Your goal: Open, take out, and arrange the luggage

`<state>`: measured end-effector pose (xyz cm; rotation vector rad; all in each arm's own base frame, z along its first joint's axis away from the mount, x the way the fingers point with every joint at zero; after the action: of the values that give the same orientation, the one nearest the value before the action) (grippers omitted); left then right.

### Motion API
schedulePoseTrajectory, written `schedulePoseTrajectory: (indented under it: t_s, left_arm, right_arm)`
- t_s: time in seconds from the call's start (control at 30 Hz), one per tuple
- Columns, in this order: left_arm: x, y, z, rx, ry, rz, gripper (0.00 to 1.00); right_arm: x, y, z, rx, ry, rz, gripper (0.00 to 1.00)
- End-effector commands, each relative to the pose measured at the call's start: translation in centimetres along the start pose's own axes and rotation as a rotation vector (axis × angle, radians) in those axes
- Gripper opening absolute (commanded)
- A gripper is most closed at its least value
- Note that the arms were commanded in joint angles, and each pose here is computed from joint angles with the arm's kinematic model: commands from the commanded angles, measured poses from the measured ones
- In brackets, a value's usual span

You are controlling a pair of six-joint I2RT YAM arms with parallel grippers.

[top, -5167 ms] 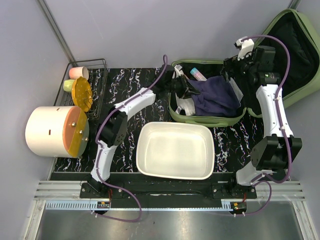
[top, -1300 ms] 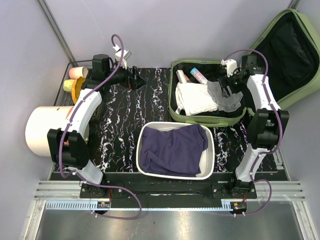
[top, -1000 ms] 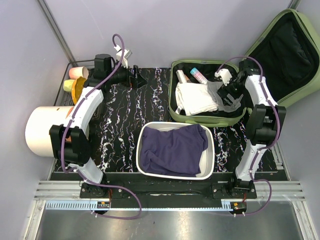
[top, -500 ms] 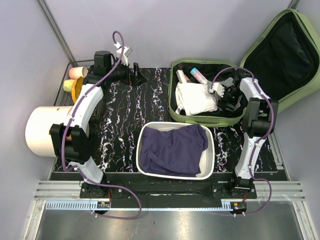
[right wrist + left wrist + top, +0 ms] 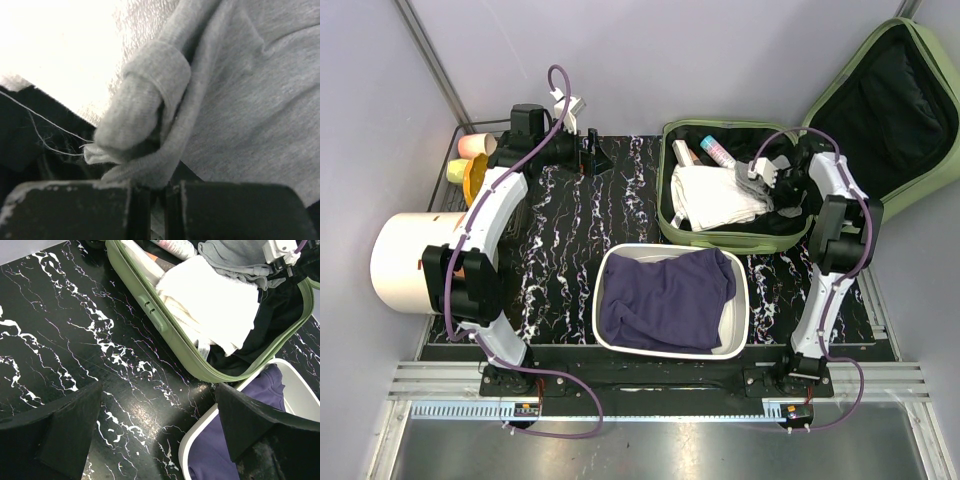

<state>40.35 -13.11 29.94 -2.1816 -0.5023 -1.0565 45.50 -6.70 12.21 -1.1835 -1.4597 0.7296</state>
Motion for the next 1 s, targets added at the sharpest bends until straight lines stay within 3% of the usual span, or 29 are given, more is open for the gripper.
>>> schedulePoseTrajectory:
  t_s: [0.0,0.63,0.97]
  left_arm:
    - [1.9,-0.6,-0.7,-0.009,0.061,-0.053,0.99]
    - [1.2,-0.1,-0.7,-0.072,0.008,-0.043,0.99]
    - [1.8,0.1,-0.7,-0.087,0.041,-0.057,0.99]
  right_arm:
    - [2.1,-6.1,-0.8,-0.105,0.037,-0.067,0.0]
    - [5.7,-16.4,-2.0,-0.266,0.315,-0.198,0.0]
    - [10.5,-21.4,-1.1,-0.313,0.179,-0.341,0.0]
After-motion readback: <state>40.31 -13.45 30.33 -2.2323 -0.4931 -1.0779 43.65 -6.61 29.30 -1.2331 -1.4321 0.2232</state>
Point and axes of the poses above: each gripper's point midway between its finger pads, its own y axis out along the fingers, its own z axis along the line the jaws close on, x = y × z, the point moved 7 cm from there along -y, back along the fingers, and after that the axes turned 9 degrees about -y, right-handed, at the moved point
